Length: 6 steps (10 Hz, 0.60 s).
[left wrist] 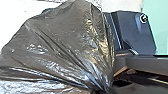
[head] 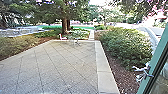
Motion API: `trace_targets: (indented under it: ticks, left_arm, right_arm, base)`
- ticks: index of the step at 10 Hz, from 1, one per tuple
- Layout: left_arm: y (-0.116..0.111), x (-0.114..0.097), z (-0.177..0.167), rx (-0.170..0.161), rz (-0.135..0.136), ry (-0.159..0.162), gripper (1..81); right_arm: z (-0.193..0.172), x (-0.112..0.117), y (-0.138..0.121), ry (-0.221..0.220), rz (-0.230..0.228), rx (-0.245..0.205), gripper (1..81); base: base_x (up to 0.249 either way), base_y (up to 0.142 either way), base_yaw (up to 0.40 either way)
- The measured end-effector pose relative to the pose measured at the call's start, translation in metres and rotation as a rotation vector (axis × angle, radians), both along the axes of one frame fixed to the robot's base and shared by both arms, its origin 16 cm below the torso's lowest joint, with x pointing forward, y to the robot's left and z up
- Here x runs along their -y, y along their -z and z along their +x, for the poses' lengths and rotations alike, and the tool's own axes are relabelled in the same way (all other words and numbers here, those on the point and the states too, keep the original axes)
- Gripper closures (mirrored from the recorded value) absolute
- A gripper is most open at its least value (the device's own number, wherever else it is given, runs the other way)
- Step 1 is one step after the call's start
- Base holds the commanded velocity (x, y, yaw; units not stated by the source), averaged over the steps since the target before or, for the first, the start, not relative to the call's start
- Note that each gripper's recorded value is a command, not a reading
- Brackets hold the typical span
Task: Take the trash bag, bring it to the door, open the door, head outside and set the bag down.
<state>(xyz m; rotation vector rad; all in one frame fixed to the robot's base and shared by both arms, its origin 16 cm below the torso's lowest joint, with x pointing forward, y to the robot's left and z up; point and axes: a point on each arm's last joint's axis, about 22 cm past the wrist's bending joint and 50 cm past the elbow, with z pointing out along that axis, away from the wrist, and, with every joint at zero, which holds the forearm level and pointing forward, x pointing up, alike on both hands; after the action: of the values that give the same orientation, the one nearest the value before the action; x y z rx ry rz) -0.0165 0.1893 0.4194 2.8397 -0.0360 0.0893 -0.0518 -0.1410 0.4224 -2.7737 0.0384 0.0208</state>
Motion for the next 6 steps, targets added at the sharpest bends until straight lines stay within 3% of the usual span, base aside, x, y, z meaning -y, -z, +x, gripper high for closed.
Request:
trace_targets:
  ticks: [4,6]
  left_arm:
    - [0.000,0.000,0.003,0.002,0.000,0.000,81.1]
    - [-0.001,-0.001,0.018,0.022,0.003,-0.002,81.1]
  right_arm:
    - [-0.001,0.000,0.000,-0.002,-0.001,-0.005,1.0]
    - [0.012,-0.001,0.000,0.002,0.002,0.015,1.0]
  base:
    - [0.116,0.000,0.000]
    - [0.121,0.000,0.000]
